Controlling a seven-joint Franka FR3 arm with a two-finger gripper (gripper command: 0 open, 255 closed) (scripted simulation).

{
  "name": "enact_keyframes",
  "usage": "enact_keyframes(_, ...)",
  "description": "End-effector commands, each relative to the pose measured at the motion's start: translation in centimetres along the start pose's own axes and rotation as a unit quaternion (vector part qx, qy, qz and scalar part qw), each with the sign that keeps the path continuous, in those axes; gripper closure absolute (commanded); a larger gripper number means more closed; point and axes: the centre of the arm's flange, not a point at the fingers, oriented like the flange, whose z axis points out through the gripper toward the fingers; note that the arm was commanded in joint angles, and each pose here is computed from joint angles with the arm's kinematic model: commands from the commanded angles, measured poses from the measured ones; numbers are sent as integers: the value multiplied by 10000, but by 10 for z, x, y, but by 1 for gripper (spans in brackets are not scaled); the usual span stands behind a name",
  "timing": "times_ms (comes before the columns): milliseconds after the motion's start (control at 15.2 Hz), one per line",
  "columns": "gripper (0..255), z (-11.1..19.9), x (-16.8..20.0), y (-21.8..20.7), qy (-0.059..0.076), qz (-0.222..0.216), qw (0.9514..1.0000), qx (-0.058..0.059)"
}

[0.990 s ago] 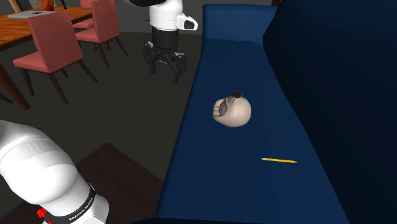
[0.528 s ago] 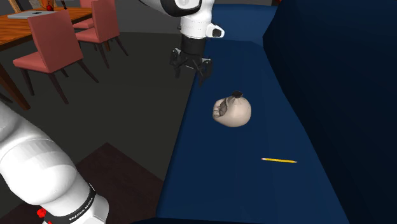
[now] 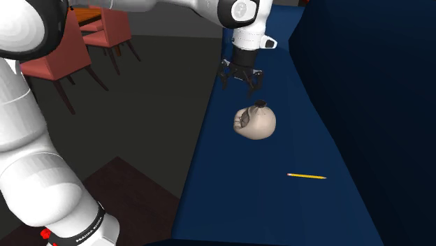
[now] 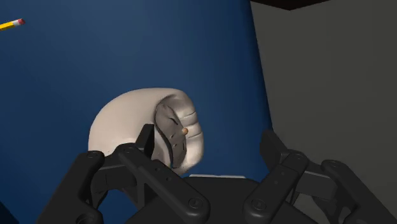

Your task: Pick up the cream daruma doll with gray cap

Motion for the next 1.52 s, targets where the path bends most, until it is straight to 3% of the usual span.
enact_keyframes(0, 0, 5, 17, 18, -5, -8, 10000, -21)
enact_keyframes(396, 0, 18, 69, 74, -11, -14, 10000, -80)
enact_keyframes(1056, 0, 57, 72, 79, -11, -14, 10000, -80)
enact_keyframes(1122, 255, 57, 72, 79, -11, -14, 10000, -80)
enact_keyframes(1452, 255, 57, 72, 79, -11, -14, 10000, -80)
